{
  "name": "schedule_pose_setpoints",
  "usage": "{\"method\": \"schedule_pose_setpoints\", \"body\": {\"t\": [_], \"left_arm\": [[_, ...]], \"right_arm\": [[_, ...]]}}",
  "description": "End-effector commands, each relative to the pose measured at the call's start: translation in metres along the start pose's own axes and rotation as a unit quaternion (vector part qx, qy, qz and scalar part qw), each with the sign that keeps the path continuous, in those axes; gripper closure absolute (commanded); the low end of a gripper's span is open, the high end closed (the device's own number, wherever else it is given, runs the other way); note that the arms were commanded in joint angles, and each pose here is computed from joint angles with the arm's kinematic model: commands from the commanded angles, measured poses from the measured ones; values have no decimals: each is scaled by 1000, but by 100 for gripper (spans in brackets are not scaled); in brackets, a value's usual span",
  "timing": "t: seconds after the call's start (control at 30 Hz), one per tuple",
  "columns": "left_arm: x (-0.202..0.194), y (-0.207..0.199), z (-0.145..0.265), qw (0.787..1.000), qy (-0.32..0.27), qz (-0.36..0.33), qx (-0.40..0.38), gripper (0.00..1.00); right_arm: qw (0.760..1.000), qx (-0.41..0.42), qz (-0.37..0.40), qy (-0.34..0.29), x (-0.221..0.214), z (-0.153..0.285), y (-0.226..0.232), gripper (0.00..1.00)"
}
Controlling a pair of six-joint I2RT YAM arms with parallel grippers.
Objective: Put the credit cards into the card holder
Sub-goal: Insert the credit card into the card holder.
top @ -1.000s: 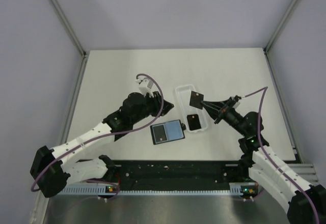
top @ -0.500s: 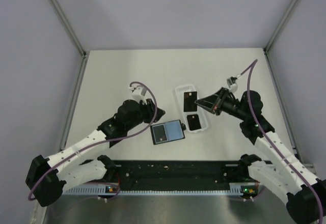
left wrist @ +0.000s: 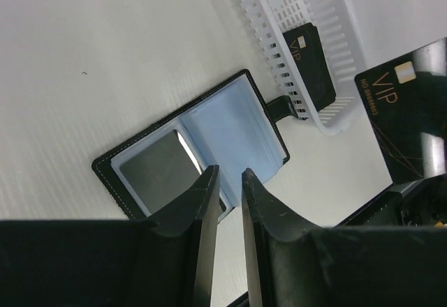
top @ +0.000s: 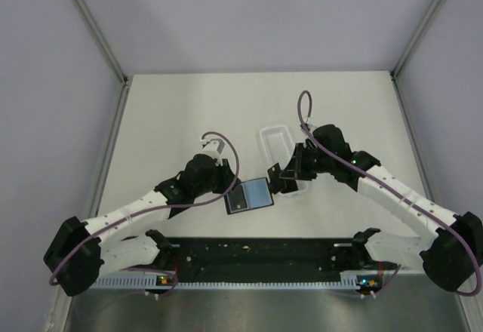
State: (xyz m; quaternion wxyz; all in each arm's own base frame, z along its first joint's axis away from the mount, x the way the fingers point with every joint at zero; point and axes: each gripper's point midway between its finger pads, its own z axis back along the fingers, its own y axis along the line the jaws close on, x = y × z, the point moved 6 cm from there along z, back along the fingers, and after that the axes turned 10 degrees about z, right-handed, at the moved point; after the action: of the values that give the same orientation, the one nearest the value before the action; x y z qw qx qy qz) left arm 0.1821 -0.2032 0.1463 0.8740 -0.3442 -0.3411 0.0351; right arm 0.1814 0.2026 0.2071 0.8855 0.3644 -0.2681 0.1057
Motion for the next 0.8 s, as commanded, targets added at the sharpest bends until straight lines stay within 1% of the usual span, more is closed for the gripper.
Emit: {"method": "schedule_pose_setpoints", "body": {"t": [0.0,0.13,0.3,0.53,0.67,0.77], "left_arm": [[5,-17,-13,999,-4,-10,-45,75],[1,-27,-31,999,16,-16,-46,81],[-9,-37,-53,998,39,-27,-44,85],[-24,-39,-67,997,63,-37,-37,92],[-34,-36,-72,996,76,-41,-31,95],[-42,-31,-75,995,85,-43,-25,96]], "right_arm": [[995,-87,32,30,-1,-3,-14,100],[993,-114,28,34,-2,-6,-21,100],[984,-172,26,29,-4,-5,-37,100],[976,-216,30,18,4,-11,-47,100],[974,-223,37,12,14,-16,-46,100],[980,-194,42,-3,18,-16,-38,100]]}}
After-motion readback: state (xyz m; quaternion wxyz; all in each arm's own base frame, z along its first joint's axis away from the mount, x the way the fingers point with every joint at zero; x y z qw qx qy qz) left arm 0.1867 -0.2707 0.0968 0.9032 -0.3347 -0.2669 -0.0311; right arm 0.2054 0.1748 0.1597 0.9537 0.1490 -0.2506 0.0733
